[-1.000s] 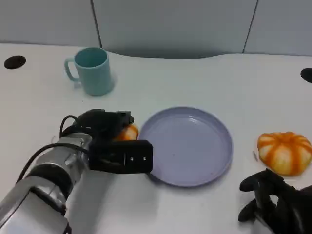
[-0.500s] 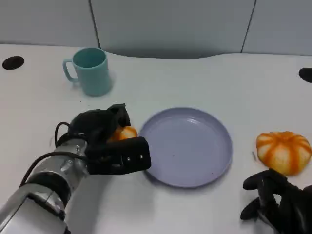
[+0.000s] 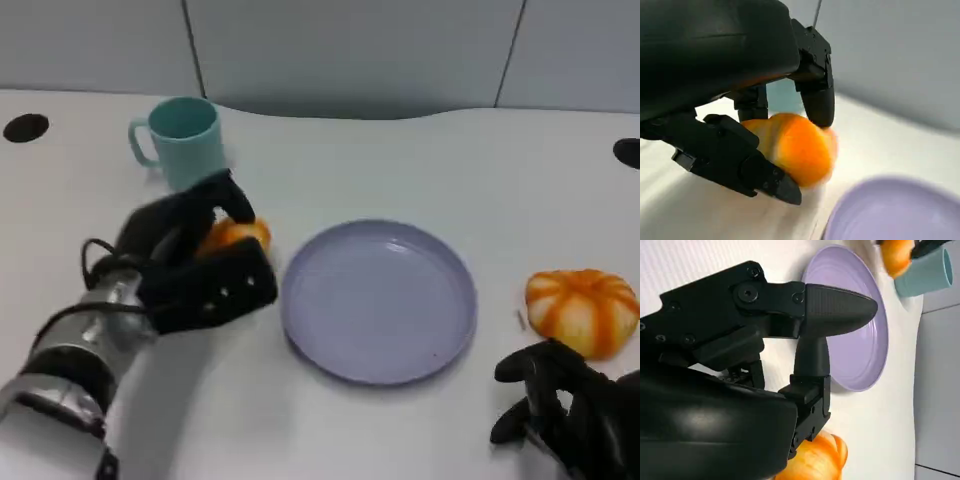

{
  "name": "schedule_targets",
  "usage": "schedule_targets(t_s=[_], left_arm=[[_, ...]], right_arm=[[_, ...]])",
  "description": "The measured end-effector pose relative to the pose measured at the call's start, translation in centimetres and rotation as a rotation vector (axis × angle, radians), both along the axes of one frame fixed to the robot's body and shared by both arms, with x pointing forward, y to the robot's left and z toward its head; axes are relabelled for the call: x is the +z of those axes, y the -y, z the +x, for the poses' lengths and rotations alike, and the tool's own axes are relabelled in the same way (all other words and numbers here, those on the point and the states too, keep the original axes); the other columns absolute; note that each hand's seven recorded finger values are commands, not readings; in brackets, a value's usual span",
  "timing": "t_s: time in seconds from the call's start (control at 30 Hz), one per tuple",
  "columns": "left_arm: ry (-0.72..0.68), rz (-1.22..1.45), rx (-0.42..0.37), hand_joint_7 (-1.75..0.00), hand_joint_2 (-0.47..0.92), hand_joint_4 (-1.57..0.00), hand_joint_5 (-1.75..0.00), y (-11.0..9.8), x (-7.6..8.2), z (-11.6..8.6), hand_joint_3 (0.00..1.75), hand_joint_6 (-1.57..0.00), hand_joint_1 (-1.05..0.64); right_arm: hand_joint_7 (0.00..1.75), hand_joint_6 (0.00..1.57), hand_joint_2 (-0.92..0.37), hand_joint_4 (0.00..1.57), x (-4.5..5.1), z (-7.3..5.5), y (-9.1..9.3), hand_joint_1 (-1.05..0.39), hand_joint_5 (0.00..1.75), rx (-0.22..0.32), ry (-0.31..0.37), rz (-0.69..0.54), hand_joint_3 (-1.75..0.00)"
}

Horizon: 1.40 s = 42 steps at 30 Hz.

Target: Grasp the bread from the table and place it into the plate.

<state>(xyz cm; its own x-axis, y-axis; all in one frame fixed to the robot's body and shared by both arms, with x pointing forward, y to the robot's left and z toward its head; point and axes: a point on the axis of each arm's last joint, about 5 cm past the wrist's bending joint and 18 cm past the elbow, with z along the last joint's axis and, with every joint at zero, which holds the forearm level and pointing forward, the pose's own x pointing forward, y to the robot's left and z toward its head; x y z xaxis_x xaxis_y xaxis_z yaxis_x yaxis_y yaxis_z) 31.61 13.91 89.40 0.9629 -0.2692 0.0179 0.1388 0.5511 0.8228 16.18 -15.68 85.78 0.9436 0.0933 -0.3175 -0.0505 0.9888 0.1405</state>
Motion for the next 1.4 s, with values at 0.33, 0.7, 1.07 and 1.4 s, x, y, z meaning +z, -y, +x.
schedule_targets(t_s=[0.33, 0.7, 1.07, 1.4], left_arm=[[0.148, -0.159, -0.159, -1.75, 0.83, -0.93, -1.75, 1.3, 2.0, 0.4, 0.09, -0.67, -0.03], [0.184, -0.233, -0.398, -1.75, 0.82, -0.93, -1.75, 5.5, 3.8, 0.4, 0.1, -0.64, -0.03], [0.08, -0.071, -0.548, -1.75, 0.86, -0.79, -1.75, 7.9, 3.4, -0.1, 0.12, -0.54, -0.28], [-0.135, 0.142, -0.663, -0.15, 0.92, -0.24, -0.5, 7.0, 3.5, 0.4, 0.14, -0.44, -0.74]], right_arm=[[1.63, 0.36, -0.92, 0.46, 0.0, 0.2, -0.1, -0.32, 1.75, 0.0, -0.001, -0.007, -0.6], [1.64, 0.36, -0.92, 0.46, -0.16, 0.5, -0.3, -0.32, 1.75, 0.003, 0.003, -0.005, -0.59], [1.63, 0.37, -0.92, 0.47, -0.15, 0.7, -0.9, -0.32, 1.75, 0.012, 0.016, 0.01, -0.59], [1.65, 0.37, -0.92, 0.49, -0.3, 0.6, -1.0, -0.32, 1.75, 0.024, 0.025, 0.027, -0.61]])
